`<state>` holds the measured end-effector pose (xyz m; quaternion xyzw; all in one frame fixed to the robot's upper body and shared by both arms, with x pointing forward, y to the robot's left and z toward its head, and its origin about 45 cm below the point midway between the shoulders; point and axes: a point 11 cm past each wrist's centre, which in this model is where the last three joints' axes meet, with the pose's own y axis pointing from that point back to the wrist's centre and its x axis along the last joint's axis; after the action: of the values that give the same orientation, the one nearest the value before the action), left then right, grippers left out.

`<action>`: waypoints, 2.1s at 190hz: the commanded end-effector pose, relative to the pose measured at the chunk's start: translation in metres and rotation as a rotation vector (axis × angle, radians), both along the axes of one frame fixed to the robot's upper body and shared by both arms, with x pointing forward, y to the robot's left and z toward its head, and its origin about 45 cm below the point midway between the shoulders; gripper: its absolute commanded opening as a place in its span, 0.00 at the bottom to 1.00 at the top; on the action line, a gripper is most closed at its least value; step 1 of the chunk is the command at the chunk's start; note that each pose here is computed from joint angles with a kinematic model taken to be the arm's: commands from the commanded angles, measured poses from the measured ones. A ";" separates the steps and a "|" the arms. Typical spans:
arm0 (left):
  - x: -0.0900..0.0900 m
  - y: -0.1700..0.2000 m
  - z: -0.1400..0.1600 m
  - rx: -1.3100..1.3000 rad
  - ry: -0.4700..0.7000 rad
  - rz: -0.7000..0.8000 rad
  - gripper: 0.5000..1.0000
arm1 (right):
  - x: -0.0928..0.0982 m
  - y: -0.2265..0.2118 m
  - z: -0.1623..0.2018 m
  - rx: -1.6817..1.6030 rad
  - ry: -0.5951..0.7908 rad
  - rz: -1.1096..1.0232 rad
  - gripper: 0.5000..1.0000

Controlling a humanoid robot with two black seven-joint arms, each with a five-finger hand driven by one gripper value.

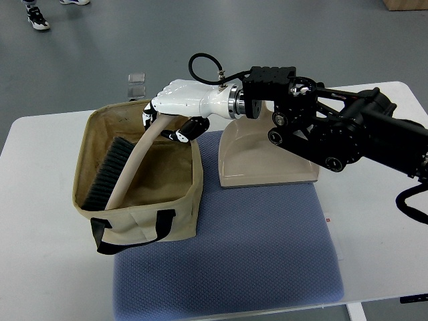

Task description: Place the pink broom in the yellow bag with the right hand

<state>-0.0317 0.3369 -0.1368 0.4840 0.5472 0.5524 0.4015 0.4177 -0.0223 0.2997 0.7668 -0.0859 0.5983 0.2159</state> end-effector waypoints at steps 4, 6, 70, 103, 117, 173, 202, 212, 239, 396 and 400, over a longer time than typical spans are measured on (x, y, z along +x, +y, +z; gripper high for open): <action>0.000 0.000 0.000 0.000 0.001 0.000 1.00 | -0.003 0.004 -0.004 0.017 0.006 0.006 0.42; 0.000 0.000 0.000 -0.001 -0.001 0.000 1.00 | -0.004 0.004 -0.004 0.017 0.005 0.007 0.45; 0.000 0.000 0.000 0.000 0.001 0.000 1.00 | 0.004 -0.006 0.005 0.049 0.002 -0.026 0.63; 0.000 0.000 0.000 0.000 0.001 0.000 1.00 | 0.025 -0.035 0.036 0.152 -0.023 -0.115 0.66; 0.000 0.000 0.000 0.000 0.001 0.000 1.00 | 0.038 -0.066 0.046 0.250 0.009 -0.203 0.68; 0.000 0.000 0.000 0.000 0.001 0.000 1.00 | 0.069 -0.205 0.027 0.775 0.294 -0.595 0.72; 0.000 0.000 0.000 0.000 0.001 0.000 1.00 | 0.066 -0.256 -0.003 1.004 0.409 -0.755 0.72; 0.000 0.000 0.000 0.002 0.000 0.000 1.00 | 0.063 -0.266 -0.015 1.080 0.453 -0.797 0.73; 0.000 0.000 0.000 0.000 0.001 0.000 1.00 | 0.051 -0.288 -0.056 1.258 0.577 -0.919 0.77; 0.000 0.000 0.000 0.000 -0.001 0.000 1.00 | 0.034 -0.276 -0.098 1.733 0.908 -0.912 0.86; 0.000 0.000 0.000 0.000 0.001 0.000 1.00 | 0.034 -0.276 -0.098 1.733 0.908 -0.912 0.86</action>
<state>-0.0316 0.3368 -0.1368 0.4838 0.5472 0.5524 0.4018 0.4527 -0.2992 0.2026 0.7044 -0.6695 -0.1426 -0.1877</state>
